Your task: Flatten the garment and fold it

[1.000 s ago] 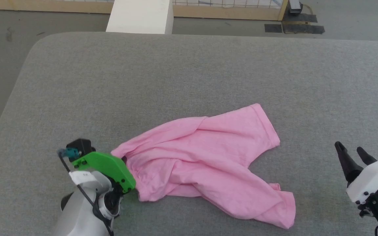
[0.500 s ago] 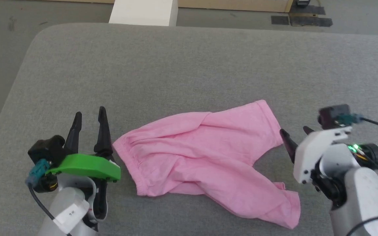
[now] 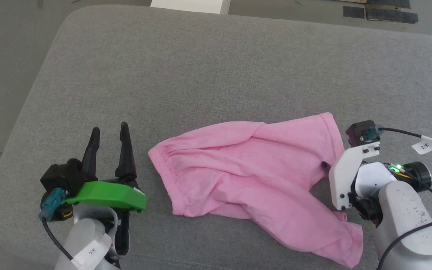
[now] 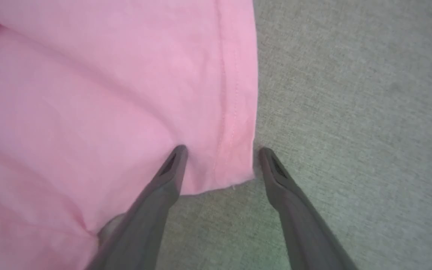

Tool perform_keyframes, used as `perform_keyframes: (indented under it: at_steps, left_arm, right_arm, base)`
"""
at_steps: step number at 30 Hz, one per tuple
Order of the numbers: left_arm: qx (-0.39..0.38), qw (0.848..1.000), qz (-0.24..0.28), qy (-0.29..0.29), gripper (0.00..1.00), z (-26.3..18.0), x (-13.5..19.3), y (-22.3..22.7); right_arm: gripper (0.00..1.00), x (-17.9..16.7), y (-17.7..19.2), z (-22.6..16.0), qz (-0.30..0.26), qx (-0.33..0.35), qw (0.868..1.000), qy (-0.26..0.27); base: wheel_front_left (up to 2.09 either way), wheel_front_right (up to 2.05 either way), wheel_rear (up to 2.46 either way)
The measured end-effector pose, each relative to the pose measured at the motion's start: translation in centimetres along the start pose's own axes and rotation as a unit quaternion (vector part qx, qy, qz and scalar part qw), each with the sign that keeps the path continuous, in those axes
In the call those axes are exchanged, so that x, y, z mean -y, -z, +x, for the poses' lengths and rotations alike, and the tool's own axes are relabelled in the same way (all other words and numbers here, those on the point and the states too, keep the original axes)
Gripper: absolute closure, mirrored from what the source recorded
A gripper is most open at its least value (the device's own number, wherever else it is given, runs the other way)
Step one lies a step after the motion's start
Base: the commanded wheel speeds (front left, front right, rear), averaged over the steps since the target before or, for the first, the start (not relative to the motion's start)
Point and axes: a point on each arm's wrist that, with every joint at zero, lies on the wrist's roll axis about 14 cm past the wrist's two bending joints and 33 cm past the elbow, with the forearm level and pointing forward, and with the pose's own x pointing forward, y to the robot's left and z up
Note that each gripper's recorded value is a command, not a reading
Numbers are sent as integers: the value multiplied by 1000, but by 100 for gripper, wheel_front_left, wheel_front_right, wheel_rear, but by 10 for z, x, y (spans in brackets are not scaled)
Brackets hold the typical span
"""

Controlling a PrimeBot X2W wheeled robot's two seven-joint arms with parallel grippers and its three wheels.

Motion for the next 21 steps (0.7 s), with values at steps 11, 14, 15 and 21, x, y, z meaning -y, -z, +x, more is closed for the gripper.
perform_keyframes:
  at_steps: [11,14,15,21]
  left_arm:
    - [-5,1000,-13,27,0,-6,16,4]
    - [-7,999,-14,35,0,-7,20,4]
    - [-8,999,-14,37,0,-7,21,4]
    - [-18,998,-20,51,0,-5,31,12]
  right_arm:
    - [100,6,-89,-47,7,187,982,-14]
    - [100,14,-101,-76,2,233,973,-3]
    - [100,16,-97,-82,3,235,972,0]
    - [100,-6,9,-93,46,98,994,-34]
  base:
    - [0,0,0]
    - [0,0,0]
    - [0,0,0]
    - [0,0,0]
